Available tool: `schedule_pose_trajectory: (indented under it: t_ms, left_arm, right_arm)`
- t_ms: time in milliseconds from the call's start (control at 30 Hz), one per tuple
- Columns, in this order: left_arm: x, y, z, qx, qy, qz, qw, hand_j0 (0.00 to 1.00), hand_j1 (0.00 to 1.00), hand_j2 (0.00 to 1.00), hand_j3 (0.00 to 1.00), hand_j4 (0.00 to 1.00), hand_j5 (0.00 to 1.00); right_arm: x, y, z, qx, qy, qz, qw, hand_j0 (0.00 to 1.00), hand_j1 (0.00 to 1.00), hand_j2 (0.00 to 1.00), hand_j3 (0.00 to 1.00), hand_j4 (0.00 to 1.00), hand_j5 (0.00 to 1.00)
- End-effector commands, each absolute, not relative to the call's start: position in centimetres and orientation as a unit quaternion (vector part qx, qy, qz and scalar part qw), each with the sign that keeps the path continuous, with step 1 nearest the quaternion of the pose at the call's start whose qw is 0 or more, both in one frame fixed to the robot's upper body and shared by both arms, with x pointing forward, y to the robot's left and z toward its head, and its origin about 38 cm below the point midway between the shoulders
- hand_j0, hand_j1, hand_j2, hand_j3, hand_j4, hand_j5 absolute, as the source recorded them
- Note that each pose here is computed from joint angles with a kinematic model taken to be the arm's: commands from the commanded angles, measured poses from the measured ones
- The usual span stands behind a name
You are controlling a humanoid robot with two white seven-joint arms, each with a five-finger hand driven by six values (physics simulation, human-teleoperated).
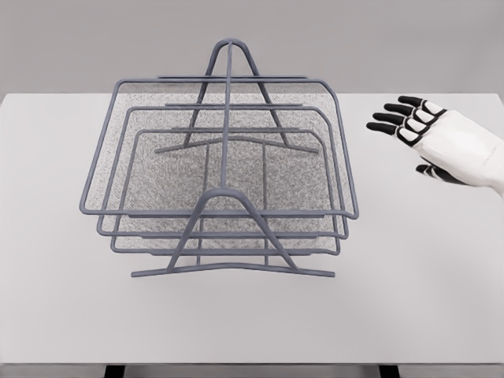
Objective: Pull out the upper folder box with right arm
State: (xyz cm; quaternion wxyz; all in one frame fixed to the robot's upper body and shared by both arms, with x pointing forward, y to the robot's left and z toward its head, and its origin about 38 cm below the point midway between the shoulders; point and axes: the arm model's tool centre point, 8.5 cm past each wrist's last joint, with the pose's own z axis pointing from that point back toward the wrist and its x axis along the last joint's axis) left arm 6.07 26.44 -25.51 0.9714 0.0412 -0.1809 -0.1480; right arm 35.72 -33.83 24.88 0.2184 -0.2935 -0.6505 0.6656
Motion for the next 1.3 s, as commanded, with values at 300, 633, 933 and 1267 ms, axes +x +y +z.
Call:
schedule_pose_trajectory:
  t_ms: [300, 633, 933, 1267]
  left_arm:
    - [6.0, 26.4, -25.5, 0.041, -0.180, -0.148, 0.972, 1.00, 1.00, 1.00, 1.00, 1.00, 1.00]
    - [6.1, 26.4, -25.5, 0.041, -0.181, -0.148, 0.971, 1.00, 1.00, 1.00, 1.00, 1.00, 1.00]
    - [6.0, 26.4, -25.5, 0.041, -0.181, -0.148, 0.972, 1.00, 1.00, 1.00, 1.00, 1.00, 1.00]
    - [6.0, 26.4, -25.5, 0.041, -0.181, -0.148, 0.972, 1.00, 1.00, 1.00, 1.00, 1.00, 1.00]
  right_arm:
    - [36.7, -30.1, 25.1, -0.145, -0.620, 0.734, 0.237, 1.00, 1.00, 1.00, 1.00, 1.00, 1.00]
    - [37.2, -28.0, 25.4, -0.128, -0.618, 0.746, 0.211, 1.00, 1.00, 1.00, 1.00, 1.00, 1.00]
    - [36.9, -27.8, 23.7, -0.112, -0.600, 0.761, 0.218, 1.00, 1.00, 1.00, 1.00, 1.00, 1.00]
    - [37.1, -30.6, 24.4, -0.133, -0.575, 0.772, 0.237, 1.00, 1.00, 1.00, 1.00, 1.00, 1.00]
